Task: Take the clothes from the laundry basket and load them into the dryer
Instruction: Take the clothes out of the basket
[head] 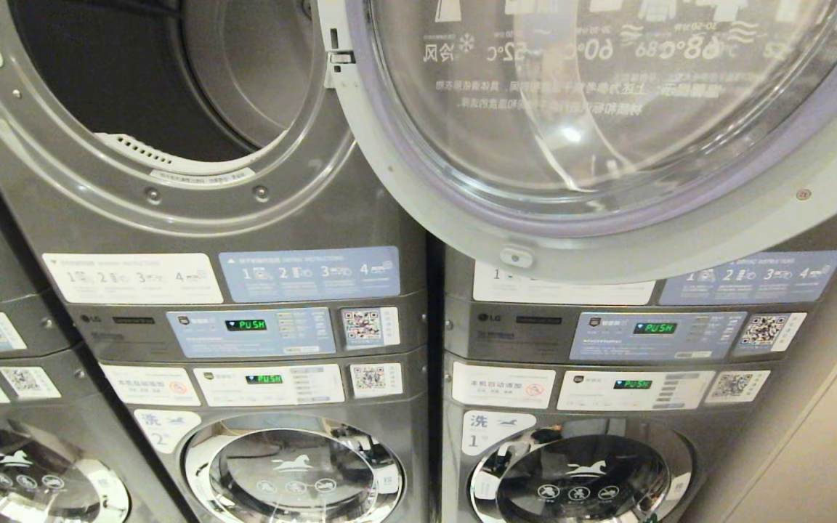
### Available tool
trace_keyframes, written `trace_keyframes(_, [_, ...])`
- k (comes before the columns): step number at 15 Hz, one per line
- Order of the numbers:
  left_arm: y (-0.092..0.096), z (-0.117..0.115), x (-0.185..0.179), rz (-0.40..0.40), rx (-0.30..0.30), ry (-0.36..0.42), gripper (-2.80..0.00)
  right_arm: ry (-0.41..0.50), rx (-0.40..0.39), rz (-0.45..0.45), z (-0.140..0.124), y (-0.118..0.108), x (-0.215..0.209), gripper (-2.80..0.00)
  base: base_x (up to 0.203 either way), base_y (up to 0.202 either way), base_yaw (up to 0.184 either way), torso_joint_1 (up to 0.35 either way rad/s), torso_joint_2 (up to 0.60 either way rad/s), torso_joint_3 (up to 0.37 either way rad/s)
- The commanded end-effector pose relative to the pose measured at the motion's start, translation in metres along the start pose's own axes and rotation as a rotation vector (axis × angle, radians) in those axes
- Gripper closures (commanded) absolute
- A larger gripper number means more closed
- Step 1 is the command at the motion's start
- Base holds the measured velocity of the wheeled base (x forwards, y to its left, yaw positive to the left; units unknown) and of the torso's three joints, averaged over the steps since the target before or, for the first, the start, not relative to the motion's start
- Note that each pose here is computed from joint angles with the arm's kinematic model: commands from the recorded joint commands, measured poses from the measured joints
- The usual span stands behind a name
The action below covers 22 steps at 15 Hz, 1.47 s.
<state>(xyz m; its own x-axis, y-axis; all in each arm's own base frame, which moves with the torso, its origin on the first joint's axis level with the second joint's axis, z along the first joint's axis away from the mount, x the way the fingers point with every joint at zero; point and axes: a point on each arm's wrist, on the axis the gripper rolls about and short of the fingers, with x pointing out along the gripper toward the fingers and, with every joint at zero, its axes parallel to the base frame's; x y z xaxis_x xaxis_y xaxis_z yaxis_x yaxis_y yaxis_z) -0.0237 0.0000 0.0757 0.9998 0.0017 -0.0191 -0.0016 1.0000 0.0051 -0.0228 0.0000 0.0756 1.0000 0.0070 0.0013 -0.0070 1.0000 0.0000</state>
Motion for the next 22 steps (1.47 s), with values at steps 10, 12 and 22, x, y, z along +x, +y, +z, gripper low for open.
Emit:
trace_keyframes(10, [0.0, 0.0, -0.0001, 0.0, 0.0, -0.002, 0.0, 0.0, 0.002, 0.001, 0.0, 0.0, 0.0, 0.0, 0.0, 0.0, 0.0, -0.02, 0.05, 0.0])
trace_keyframes(12, [0.0, 0.0, -0.0001, 0.0, -0.001, -0.002, 0.0, 0.0, 0.002, 0.001, 0.0, 0.0, 0.0, 0.0, 0.0, 0.0, 0.0, -0.052, 0.1, 0.056])
trace_keyframes(22, [0.0, 0.0001, -0.0001, 0.001, -0.002, -0.004, 0.0, 0.0, 0.002, 0.001, 0.0, 0.0, 0.0, 0.0, 0.0, 0.0, 0.0, -0.052, 0.12, 0.061])
